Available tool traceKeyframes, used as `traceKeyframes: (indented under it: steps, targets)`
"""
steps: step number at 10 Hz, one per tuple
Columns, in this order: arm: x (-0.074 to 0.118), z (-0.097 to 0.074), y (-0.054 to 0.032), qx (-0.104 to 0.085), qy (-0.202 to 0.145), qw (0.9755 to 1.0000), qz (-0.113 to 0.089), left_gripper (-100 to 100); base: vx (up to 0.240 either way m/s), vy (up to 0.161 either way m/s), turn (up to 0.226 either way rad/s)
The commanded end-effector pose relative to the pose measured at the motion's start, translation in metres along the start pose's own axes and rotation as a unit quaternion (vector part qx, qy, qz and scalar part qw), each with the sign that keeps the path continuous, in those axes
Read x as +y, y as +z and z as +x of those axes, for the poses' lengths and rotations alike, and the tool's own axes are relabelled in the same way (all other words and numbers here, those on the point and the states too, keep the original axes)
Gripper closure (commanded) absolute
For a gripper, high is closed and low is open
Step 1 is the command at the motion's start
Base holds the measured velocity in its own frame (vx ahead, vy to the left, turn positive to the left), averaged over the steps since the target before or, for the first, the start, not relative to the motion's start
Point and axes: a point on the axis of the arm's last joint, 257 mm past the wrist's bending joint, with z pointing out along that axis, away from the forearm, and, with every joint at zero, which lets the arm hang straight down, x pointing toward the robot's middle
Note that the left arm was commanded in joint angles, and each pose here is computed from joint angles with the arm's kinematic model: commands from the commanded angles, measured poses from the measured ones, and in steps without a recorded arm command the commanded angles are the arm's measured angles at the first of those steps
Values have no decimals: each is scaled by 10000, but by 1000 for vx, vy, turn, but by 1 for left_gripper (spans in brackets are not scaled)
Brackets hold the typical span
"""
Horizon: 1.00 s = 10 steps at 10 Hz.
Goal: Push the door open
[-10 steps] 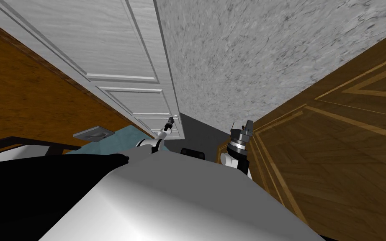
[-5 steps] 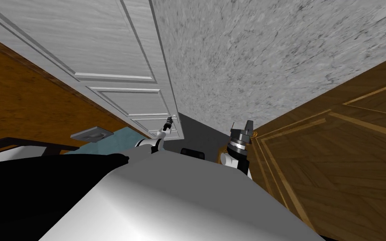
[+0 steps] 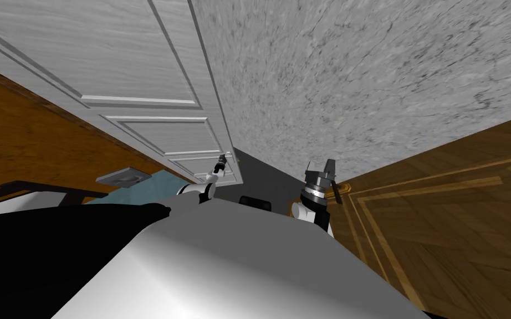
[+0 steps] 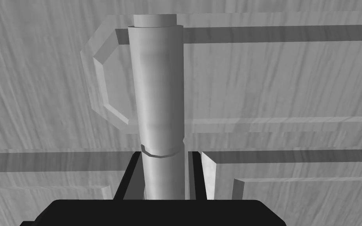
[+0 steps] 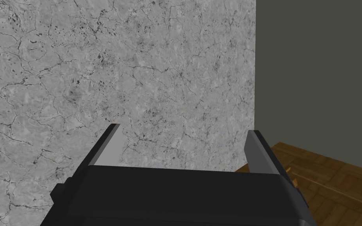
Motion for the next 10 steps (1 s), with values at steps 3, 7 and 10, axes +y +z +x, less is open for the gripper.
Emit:
traceKeyframes:
  steps: [3, 7, 10]
  targets:
    - [5, -134, -30, -140, 3, 9999, -15, 100, 95, -33, 32]
    - [4, -338, -61, -334, 4, 9994, -12, 100, 189, -34, 58]
    - [1, -543, -98, -531, 6, 9986, -8, 100, 190, -40, 59]
